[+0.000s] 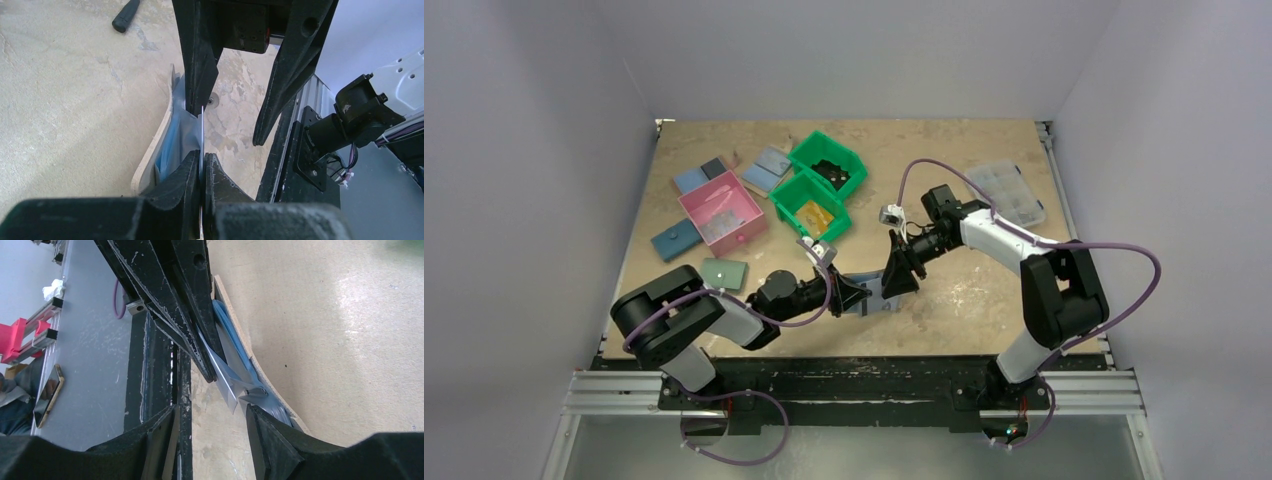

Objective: Take the credit cards out of the card holder
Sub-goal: Remove the credit card from the card holder.

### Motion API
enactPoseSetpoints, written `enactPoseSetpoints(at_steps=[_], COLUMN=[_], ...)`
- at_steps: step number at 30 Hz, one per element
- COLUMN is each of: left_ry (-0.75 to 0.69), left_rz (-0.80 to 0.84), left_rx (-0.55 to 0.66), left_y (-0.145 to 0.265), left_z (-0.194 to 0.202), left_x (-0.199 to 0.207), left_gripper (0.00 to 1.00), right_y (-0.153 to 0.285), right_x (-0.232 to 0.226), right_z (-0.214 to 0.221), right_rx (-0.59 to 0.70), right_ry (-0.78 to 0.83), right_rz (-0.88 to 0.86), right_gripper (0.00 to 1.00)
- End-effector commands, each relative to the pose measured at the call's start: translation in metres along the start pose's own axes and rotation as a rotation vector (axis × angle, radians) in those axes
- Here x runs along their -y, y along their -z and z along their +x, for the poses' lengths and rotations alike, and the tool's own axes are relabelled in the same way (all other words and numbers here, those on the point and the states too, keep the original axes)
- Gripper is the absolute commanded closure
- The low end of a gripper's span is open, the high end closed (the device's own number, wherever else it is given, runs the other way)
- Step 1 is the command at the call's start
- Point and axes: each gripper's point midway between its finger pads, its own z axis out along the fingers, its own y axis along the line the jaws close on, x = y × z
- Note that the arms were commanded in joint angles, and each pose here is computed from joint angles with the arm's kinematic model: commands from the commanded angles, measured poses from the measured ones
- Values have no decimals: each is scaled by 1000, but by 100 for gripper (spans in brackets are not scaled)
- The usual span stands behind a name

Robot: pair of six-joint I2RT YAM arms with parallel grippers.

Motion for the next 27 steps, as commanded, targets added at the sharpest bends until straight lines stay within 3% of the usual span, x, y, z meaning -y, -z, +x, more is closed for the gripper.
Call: enactPoseSetpoints(at_steps=[1,10,20,23,25,27], left_ry=[-4,12,29,33,38,48], left_rz=[87,108,105,100,93,81], left_rx=[86,104,106,106,108,109], left_y=[-2,0,0,1,1,2], left_z=[-21,-23,-22,-21,-21,-20], left_x=[19,22,22,21,20,18], left_gripper=[100,100,100,100,100,98], right_y=[1,-2,-5,-5,-5,-5], right_x=[-2,-5,-8,-8,-8,-8], right_z=[-14,-14,-12,-12,-11,-11], right_rx=[12,11,0,-3,-6,-9], right_ry=[33,27,30,33,36,40], right_rz=[-9,-30,-47,-49,-50,-52], right_gripper=[41,45,61,71,89,98])
